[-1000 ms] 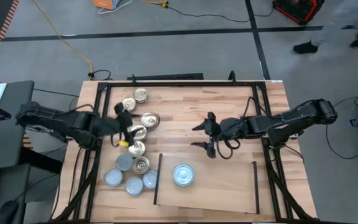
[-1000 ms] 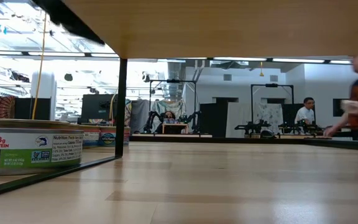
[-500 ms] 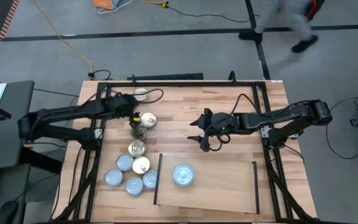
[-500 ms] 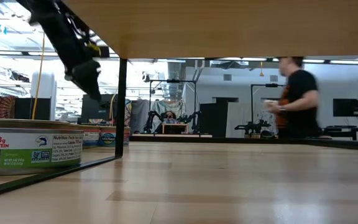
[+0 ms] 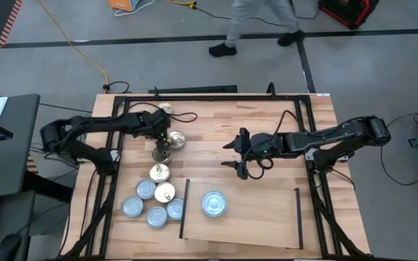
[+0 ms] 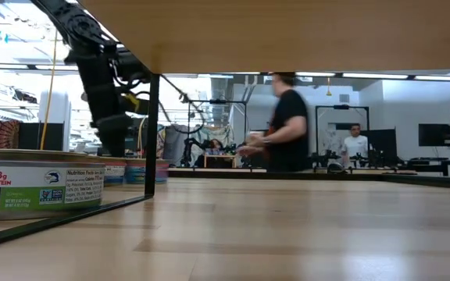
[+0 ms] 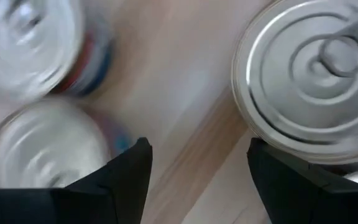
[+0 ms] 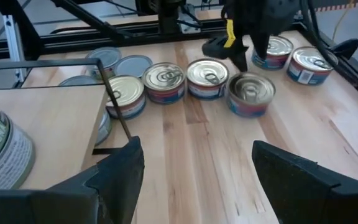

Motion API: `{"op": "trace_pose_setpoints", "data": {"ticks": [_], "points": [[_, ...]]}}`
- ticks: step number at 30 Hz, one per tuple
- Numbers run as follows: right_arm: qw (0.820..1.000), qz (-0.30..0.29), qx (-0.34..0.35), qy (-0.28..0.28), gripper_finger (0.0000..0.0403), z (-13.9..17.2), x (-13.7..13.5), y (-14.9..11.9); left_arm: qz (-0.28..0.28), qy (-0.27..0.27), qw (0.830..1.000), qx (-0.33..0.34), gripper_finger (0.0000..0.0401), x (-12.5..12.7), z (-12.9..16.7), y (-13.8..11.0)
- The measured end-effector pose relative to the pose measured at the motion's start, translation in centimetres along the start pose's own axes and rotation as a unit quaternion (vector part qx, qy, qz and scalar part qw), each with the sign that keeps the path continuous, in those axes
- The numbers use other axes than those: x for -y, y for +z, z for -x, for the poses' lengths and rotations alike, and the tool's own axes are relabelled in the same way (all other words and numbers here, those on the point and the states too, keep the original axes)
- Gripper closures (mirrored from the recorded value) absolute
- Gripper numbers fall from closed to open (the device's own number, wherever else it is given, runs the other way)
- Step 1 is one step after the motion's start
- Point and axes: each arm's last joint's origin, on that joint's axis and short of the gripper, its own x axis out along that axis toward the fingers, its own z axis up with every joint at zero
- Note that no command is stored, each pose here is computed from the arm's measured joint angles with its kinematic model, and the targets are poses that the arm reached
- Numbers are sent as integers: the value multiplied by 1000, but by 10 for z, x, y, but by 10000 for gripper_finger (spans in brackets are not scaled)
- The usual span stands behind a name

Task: Stack canned seafood by type on shelf
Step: Put the blue-pink tuna can on the shelf

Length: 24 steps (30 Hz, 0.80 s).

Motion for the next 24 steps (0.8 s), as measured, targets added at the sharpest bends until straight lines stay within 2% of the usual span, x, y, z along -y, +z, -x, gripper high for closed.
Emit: {"op": "trace_pose_setpoints", "data": {"ticks": [6, 9, 12, 19, 24], "points": [[1000, 1, 3, 0, 81, 0, 0, 1, -3, -96, 988, 119, 150, 13, -23, 29], [1000, 1, 0, 0, 81, 1, 0, 0, -23, -163, 970, 180, 150, 20, -32, 42], [1000, 1, -8, -1, 81, 4, 1, 0, -49, -212, 954, 208, 150, 24, -35, 48], [1000, -4, -12, -7, 81, 12, 0, 1, -55, -200, 948, 241, 150, 21, -20, 53], [1000, -4, -8, -10, 81, 12, 0, 1, -24, -232, 946, 226, 150, 31, -22, 52]]}}
